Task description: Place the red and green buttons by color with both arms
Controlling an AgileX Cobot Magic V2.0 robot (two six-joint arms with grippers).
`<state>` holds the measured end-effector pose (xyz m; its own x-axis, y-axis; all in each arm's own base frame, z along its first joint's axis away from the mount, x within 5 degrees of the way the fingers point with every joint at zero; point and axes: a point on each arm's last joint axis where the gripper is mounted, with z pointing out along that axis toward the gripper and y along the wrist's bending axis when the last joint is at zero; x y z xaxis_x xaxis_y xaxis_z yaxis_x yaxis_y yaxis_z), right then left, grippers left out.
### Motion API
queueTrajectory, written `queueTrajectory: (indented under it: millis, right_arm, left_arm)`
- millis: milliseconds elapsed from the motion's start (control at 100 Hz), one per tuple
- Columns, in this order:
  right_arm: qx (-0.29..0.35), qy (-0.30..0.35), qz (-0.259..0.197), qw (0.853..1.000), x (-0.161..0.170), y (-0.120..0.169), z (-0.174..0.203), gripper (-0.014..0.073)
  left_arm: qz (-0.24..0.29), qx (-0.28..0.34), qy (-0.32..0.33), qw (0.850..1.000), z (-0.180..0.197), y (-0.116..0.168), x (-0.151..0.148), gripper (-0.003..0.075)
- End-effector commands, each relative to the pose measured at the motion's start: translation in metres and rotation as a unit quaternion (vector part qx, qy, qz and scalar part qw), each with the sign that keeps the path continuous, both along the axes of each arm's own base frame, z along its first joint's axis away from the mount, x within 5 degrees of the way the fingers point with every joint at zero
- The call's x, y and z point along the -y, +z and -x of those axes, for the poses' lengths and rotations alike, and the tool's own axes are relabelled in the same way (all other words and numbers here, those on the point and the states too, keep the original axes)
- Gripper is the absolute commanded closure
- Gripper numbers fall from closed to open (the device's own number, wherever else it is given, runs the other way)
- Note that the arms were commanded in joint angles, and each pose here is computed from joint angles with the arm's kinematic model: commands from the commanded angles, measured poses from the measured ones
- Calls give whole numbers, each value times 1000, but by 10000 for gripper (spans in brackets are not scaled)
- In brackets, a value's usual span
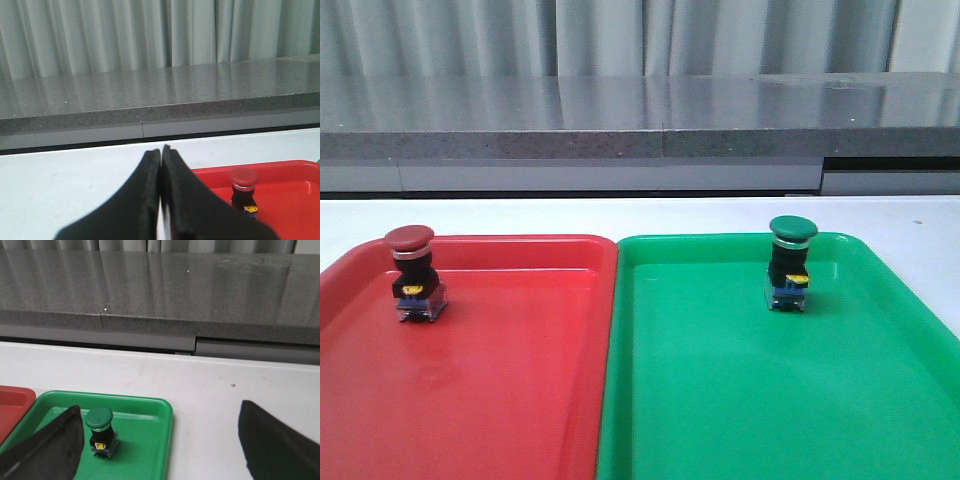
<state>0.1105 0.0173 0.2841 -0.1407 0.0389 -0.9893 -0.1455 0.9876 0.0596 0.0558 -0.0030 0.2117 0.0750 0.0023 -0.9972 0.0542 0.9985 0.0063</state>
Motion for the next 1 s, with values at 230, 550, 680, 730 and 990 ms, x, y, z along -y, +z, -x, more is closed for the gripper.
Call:
queueTrajectory:
  millis: [230, 550, 680, 730, 990]
  right_arm:
    - [66, -2, 0, 998, 2, 18, 7, 165]
    - [66, -2, 0, 998, 2, 18, 7, 659]
    - [66, -2, 0, 998, 2, 18, 7, 662]
    - [66, -2, 0, 998, 2, 18, 7, 662]
    - [66, -2, 0, 998, 2, 18, 7, 662]
  left_arm:
    - [9, 47, 0, 999, 2, 1, 0, 739]
    - [9, 47, 0, 999, 2, 1, 0, 739]
    - [9, 47, 0, 999, 2, 1, 0, 739]
    - [9, 47, 0, 999, 2, 1, 0, 739]
    - [9, 47, 0, 999, 2, 1, 0, 739]
